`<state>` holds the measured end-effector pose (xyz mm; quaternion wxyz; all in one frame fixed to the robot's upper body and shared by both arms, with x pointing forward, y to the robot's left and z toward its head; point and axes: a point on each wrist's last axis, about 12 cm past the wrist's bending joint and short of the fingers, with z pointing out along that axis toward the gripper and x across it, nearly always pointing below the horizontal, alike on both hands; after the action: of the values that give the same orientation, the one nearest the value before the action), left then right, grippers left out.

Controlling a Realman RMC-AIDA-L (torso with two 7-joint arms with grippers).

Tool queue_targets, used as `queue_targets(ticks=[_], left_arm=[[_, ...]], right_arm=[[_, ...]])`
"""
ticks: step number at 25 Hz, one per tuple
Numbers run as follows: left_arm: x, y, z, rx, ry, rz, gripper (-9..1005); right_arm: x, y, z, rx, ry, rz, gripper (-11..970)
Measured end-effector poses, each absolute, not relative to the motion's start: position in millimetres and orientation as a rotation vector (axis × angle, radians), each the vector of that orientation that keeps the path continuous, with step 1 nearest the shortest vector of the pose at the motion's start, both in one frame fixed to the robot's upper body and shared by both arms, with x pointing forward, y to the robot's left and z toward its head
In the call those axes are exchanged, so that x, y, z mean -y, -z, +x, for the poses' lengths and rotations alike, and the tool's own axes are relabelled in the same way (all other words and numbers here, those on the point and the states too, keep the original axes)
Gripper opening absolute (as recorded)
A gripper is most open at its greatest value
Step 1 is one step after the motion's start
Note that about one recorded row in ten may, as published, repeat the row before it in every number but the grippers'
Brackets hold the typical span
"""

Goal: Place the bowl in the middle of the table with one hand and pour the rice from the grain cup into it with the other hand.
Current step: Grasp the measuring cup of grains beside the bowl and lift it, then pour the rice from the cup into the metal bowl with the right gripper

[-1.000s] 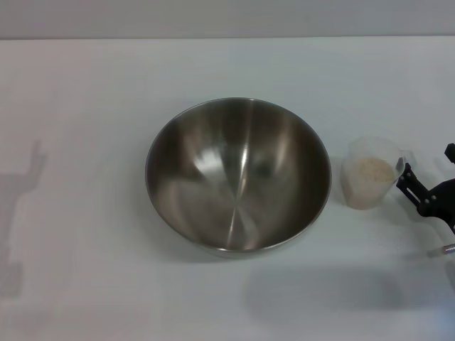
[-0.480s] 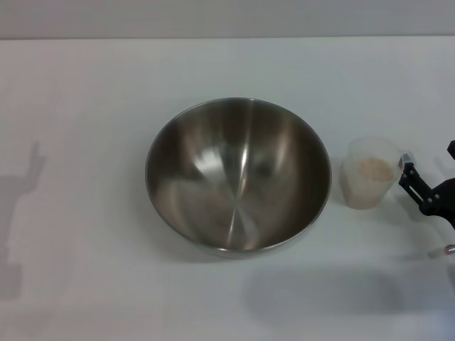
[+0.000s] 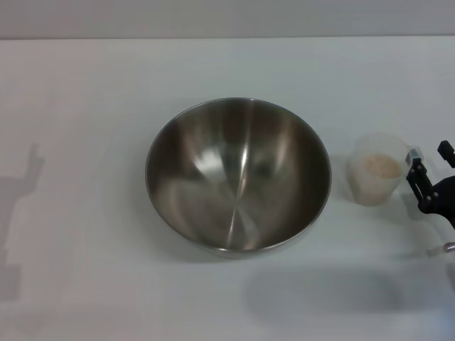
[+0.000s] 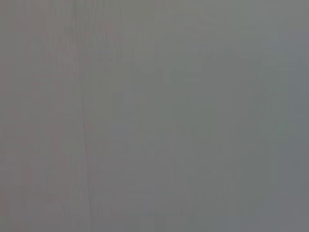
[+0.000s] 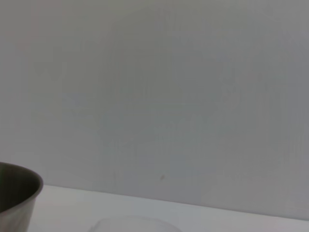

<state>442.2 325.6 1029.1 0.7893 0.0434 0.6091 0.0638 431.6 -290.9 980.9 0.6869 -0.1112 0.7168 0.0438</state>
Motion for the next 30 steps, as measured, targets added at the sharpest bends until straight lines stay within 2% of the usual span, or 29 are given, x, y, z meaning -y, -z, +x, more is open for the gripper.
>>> queue_targets(ticks=[10,15,21,30], left_arm=[[-326.7,-1027.8,441.0,-1.318,-0.146,0.098,834],[-327.1,-1027.4,440.6,-1.321,-0.15,0.1,834],[-327.2,-1027.3,440.5,-1.321,-0.151,0.101,834],[-327.6,-1026.9,439.7,-1.322,-0.153,0.102,834]], right_arm=[[286.6,-981.9,434.4,-1.6,-0.112,-0.231,395],[286.1,-982.7,434.7,-1.594,-0.115,-0.229,149],[288.0,-985.4,433.1,-1.569,-0.11,-0.224,16],[290.5,-1008.3,426.3,-1.369,-0.118,-0.203,11]])
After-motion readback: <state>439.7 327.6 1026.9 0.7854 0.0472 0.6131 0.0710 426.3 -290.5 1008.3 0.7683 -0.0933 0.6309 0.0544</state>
